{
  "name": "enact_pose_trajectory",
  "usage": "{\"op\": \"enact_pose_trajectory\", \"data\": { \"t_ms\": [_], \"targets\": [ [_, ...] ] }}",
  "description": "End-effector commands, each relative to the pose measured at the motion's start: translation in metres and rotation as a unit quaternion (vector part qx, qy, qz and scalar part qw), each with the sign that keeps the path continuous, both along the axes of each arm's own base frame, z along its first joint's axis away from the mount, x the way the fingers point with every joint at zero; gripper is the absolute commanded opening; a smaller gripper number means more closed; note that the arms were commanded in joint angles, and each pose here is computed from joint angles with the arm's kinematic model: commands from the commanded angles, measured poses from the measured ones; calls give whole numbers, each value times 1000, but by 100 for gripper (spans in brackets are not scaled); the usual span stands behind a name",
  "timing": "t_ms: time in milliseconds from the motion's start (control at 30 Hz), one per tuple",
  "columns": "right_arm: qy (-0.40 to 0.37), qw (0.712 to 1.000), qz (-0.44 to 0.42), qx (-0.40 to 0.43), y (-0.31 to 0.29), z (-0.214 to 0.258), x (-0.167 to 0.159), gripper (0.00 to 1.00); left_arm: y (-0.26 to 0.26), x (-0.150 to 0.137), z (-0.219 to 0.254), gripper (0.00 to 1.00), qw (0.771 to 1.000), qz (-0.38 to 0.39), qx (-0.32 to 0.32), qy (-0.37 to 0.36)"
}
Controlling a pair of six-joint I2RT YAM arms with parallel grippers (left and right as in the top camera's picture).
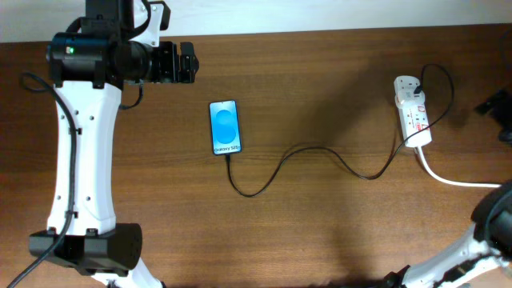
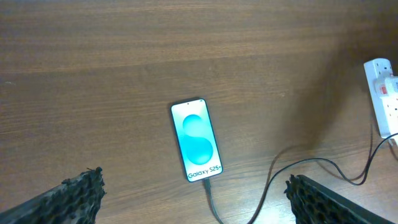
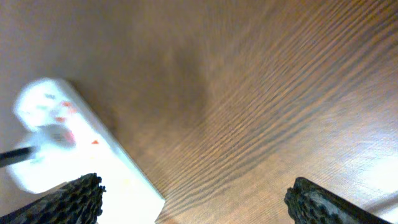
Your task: Plug charger to phone and switch on socket
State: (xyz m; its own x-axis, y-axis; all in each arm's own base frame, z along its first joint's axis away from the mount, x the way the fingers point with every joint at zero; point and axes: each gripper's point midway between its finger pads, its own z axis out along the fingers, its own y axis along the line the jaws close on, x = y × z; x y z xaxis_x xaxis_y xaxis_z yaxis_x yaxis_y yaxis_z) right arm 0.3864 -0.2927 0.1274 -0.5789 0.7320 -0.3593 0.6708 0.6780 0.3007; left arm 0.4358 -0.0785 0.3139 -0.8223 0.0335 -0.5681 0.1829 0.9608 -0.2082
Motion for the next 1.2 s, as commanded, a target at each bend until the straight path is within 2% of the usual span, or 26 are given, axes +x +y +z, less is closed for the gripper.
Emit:
{"op": "enact_pose_trajectory", "data": {
  "t_ms": [0, 100, 200, 233, 400, 567, 600, 667, 733, 767, 833, 1000, 1067, 1167],
  "targets": [
    [-103, 992, 34, -71, 27, 121, -4, 98, 4, -3, 11, 99, 1000, 3, 3, -16],
    [-215, 964, 126, -91, 119, 226, -27, 99, 4, -3, 11, 99, 1000, 3, 3, -16],
    [-259, 935, 205, -131, 192, 277, -63, 98, 4, -3, 11, 99, 1000, 3, 3, -16],
    [-274, 919, 247, -137, 235, 293, -92, 98, 4, -3, 11, 99, 1000, 3, 3, -16],
    [-256, 919, 285, -96, 297, 288, -173, 98, 4, -3, 11, 99, 1000, 3, 3, -16],
    [-238, 910, 321, -112, 310, 279, -203, 99, 4, -3, 11, 99, 1000, 3, 3, -16],
    [-224, 912, 327, -105, 311, 271, -205, 98, 4, -3, 11, 99, 1000, 3, 3, -16],
    [-234, 885, 379, -135, 319, 261, -204, 98, 4, -3, 11, 99, 1000, 3, 3, -16],
    [-273, 857, 395, -186, 320, 255, -192, 98, 4, -3, 11, 99, 1000, 3, 3, -16],
    [-307, 838, 394, -221, 320, 245, -181, 98, 4, -3, 11, 99, 1000, 3, 3, -16],
    [-355, 830, 354, -245, 316, 215, -162, 98, 4, -3, 11, 99, 1000, 3, 3, -16],
    [-476, 758, 328, -302, 327, 157, -136, 98, 4, -3, 11, 99, 1000, 3, 3, -16],
    [-493, 747, 318, -311, 327, 139, -135, 98, 4, -3, 11, 99, 1000, 3, 3, -16],
    [-488, 751, 320, -309, 327, 90, -141, 98, 4, -3, 11, 99, 1000, 3, 3, -16]
  ]
}}
